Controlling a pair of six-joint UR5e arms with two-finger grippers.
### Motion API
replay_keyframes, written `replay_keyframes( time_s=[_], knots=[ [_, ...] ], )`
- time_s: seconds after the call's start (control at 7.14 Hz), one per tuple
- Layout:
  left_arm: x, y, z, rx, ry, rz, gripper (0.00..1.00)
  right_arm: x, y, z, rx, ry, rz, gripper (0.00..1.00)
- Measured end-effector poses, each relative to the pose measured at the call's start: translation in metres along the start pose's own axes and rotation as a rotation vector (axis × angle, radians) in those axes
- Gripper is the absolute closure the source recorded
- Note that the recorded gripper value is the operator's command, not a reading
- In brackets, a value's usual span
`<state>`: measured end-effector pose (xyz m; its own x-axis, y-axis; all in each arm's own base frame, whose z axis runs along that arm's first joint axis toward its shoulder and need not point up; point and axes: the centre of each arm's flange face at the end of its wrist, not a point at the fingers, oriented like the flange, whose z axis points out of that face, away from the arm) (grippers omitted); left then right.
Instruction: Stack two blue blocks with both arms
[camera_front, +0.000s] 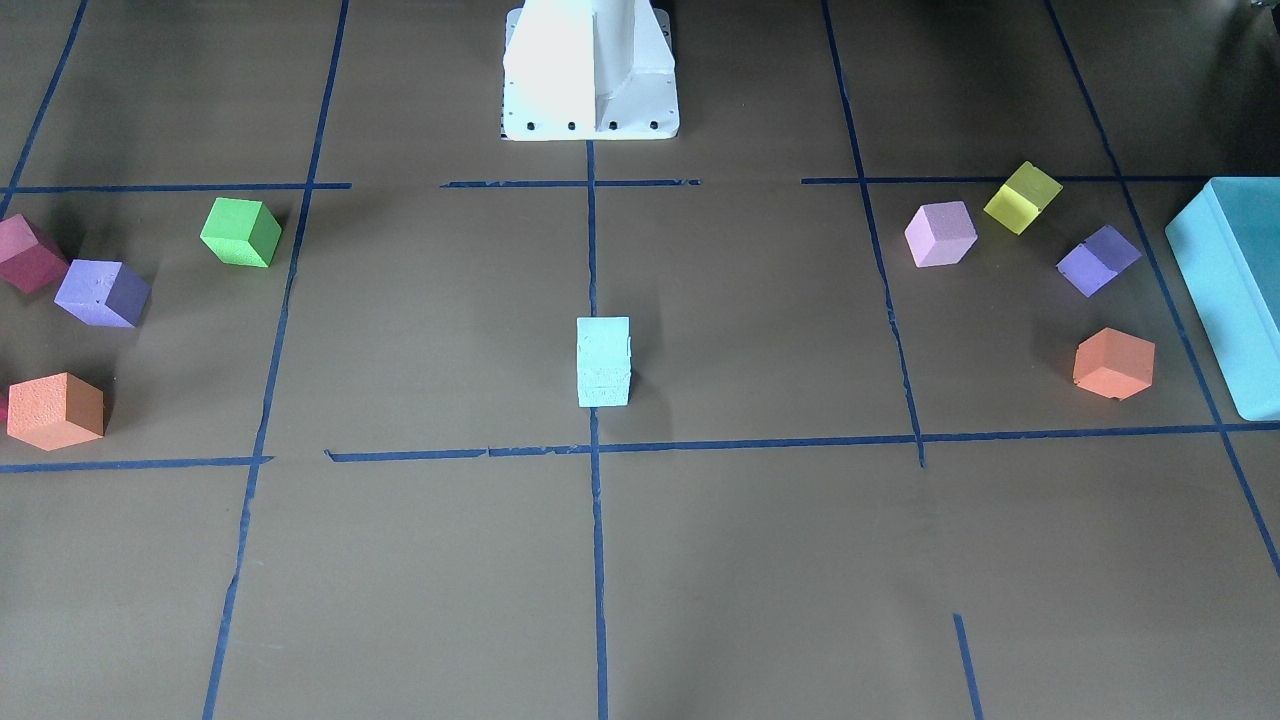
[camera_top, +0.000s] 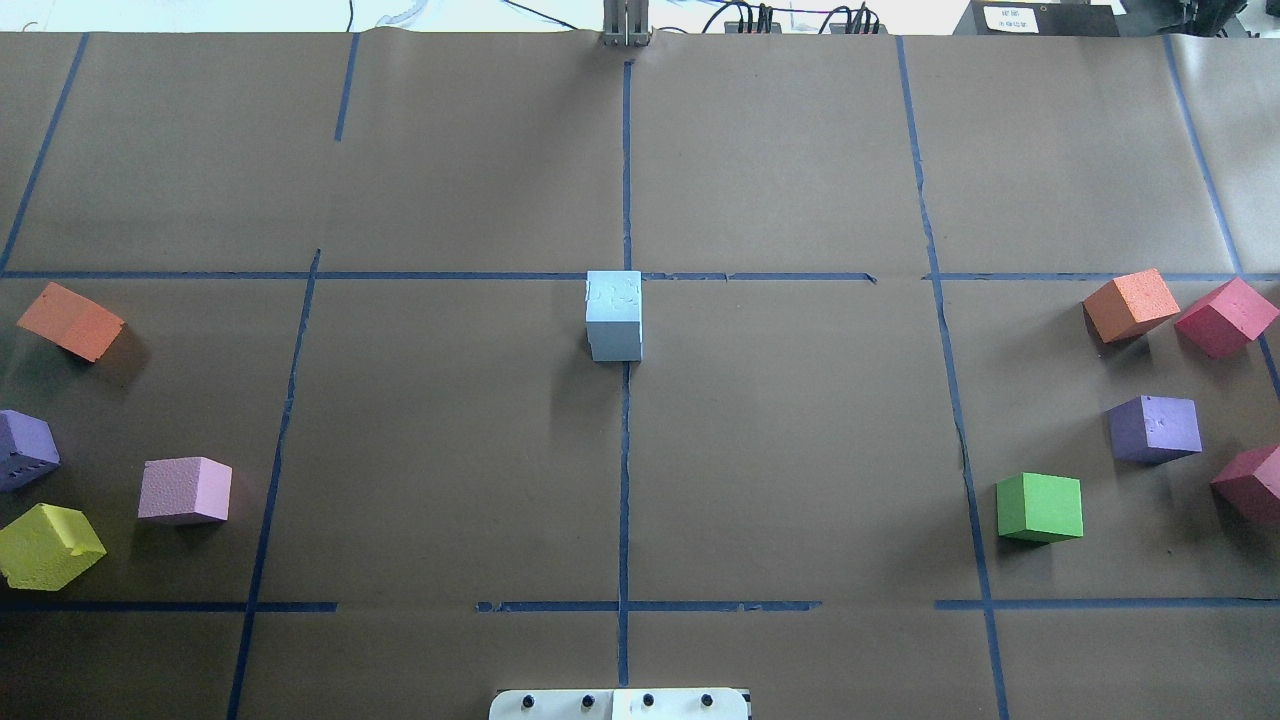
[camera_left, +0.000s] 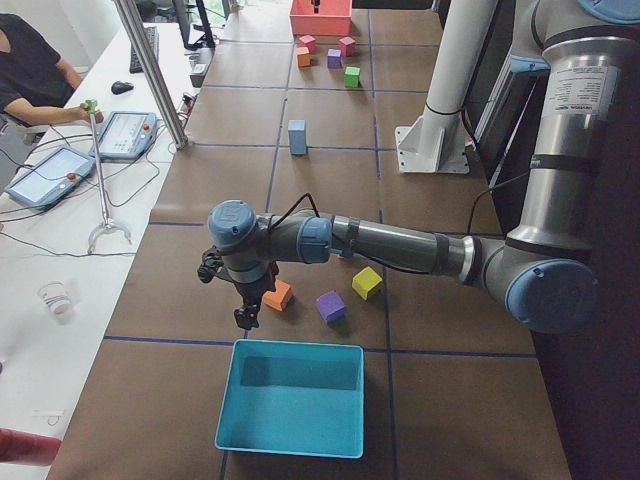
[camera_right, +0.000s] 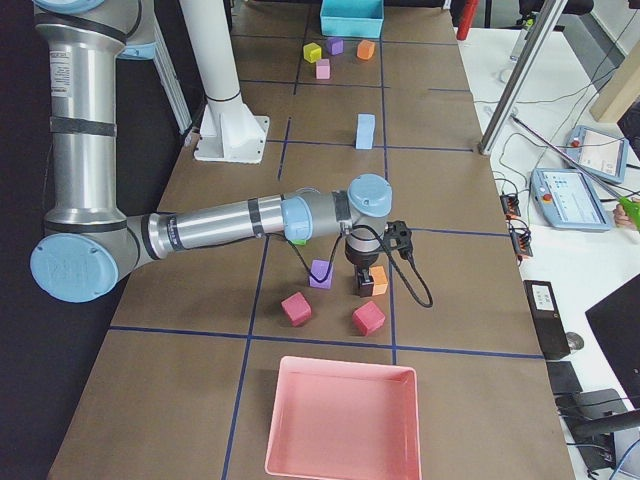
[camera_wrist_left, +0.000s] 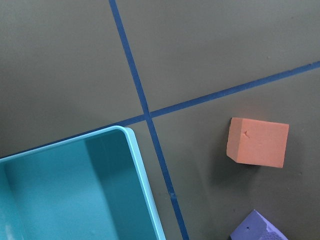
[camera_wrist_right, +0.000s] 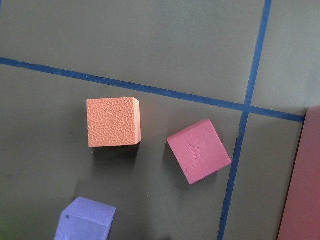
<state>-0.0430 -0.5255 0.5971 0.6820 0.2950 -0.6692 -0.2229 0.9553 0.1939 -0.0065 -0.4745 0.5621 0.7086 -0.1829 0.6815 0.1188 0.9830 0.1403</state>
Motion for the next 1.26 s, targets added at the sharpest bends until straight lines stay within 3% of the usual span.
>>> replay_keyframes(
  time_s=[0.56,1.26],
  knots=[
    [-0.004,0.003,0.006,-0.006,0.001,-0.010,0.00,0.026,0.025,0.004,-0.010,-0.016,0.058,0.00],
    [0.000,0.002,0.003,0.000,-0.003,0.002,0.00,0.031,0.026,0.004,-0.009,-0.029,0.081,0.00]
  ],
)
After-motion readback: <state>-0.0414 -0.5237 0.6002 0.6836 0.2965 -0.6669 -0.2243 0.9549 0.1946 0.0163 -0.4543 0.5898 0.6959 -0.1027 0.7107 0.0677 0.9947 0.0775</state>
